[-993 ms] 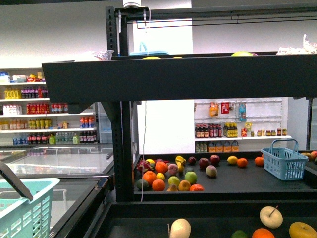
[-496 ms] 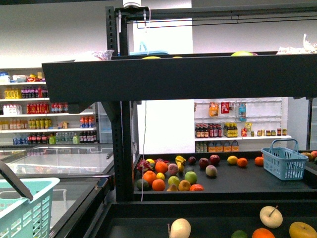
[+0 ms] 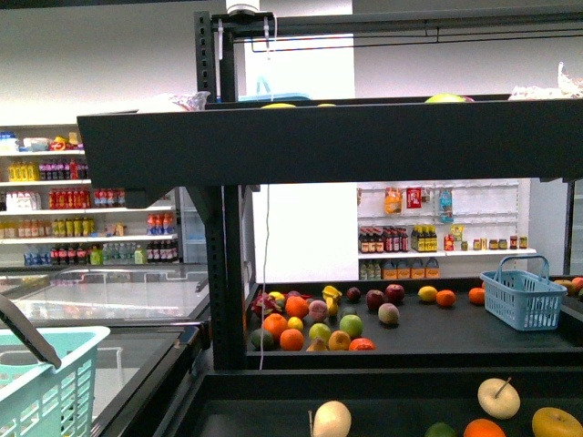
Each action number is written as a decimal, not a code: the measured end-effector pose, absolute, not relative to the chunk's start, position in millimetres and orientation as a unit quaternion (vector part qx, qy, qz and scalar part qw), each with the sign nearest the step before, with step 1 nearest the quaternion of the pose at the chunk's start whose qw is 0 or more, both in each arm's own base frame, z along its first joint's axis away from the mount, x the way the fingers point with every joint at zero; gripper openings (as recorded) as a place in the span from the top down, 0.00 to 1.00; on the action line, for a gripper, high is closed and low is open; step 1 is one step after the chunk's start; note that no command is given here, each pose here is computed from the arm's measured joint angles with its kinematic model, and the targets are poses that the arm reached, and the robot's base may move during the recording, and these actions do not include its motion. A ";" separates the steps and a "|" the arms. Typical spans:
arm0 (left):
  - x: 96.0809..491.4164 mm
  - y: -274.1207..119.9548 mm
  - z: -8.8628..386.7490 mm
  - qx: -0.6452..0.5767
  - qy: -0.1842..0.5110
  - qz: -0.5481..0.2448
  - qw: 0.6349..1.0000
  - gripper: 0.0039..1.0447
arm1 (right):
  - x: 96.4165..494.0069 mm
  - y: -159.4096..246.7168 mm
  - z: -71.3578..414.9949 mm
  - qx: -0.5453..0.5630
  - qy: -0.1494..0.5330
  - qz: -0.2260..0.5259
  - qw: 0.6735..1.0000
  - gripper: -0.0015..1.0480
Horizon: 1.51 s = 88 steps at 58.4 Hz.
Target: Pick lemon from shelf
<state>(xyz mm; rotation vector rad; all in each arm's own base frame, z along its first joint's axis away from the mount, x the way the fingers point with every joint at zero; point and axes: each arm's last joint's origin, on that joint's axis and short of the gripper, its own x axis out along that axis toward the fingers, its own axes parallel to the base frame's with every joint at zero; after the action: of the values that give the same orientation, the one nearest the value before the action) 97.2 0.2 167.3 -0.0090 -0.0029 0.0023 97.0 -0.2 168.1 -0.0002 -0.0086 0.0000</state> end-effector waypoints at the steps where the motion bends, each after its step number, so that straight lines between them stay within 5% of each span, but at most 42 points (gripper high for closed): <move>1: 97.2 0.2 167.2 -0.004 -0.001 0.001 1.000 0.08 | 97.0 -0.2 168.1 0.000 -0.004 0.000 1.000 0.07; 88: 97.2 0.2 167.3 -0.004 -0.001 0.001 1.000 0.08 | 97.0 -0.2 168.1 0.000 -0.004 0.000 1.000 0.07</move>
<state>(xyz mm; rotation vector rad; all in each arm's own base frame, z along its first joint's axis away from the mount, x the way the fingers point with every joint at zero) 97.2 0.2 167.3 -0.0090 -0.0029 0.0023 97.0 -0.2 168.1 -0.0002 -0.0086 0.0000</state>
